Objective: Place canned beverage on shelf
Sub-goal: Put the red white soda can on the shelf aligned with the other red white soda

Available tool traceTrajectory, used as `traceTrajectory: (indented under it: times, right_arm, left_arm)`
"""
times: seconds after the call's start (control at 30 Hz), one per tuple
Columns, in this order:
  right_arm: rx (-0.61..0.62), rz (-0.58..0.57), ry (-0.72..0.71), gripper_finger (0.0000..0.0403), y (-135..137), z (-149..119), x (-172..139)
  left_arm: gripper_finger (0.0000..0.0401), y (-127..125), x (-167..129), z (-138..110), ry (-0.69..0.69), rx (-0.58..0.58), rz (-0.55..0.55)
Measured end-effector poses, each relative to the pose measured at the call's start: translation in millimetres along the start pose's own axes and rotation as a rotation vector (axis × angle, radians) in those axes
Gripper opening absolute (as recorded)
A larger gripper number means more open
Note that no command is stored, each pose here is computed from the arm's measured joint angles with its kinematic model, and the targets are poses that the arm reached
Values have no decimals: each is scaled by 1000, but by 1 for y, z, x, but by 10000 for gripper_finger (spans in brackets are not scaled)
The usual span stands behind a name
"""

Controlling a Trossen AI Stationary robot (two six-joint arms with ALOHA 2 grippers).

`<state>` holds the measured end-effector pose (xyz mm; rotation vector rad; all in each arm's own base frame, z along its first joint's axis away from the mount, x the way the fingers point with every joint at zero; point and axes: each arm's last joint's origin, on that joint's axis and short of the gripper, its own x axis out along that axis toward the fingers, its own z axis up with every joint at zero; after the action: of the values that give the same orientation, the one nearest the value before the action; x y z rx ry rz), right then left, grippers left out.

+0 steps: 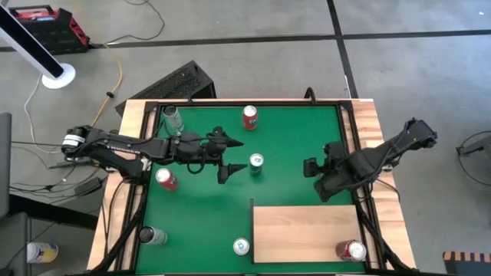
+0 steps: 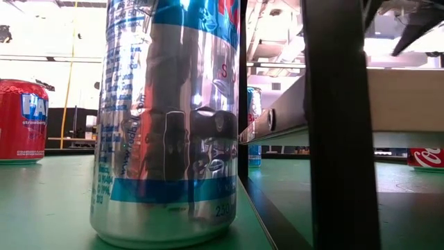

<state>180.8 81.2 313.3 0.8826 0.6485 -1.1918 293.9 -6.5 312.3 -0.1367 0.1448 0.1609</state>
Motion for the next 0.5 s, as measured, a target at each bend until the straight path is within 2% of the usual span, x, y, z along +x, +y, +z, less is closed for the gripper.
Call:
traceTrajectory:
  times: [0.1, 0.3, 0.5]
  right_arm:
    - [30, -59, -4, 368, 2, -17, 3]
    - [4, -166, 14, 366, 10, -40, 17]
    - [-36, -224, 87, 351, 9, -44, 18]
  left_arm:
    - [380, 0, 4, -3, 16, -8, 2]
    - [380, 0, 8, -12, 72, -1, -19]
    - [380, 3, 8, -11, 66, 7, -27]
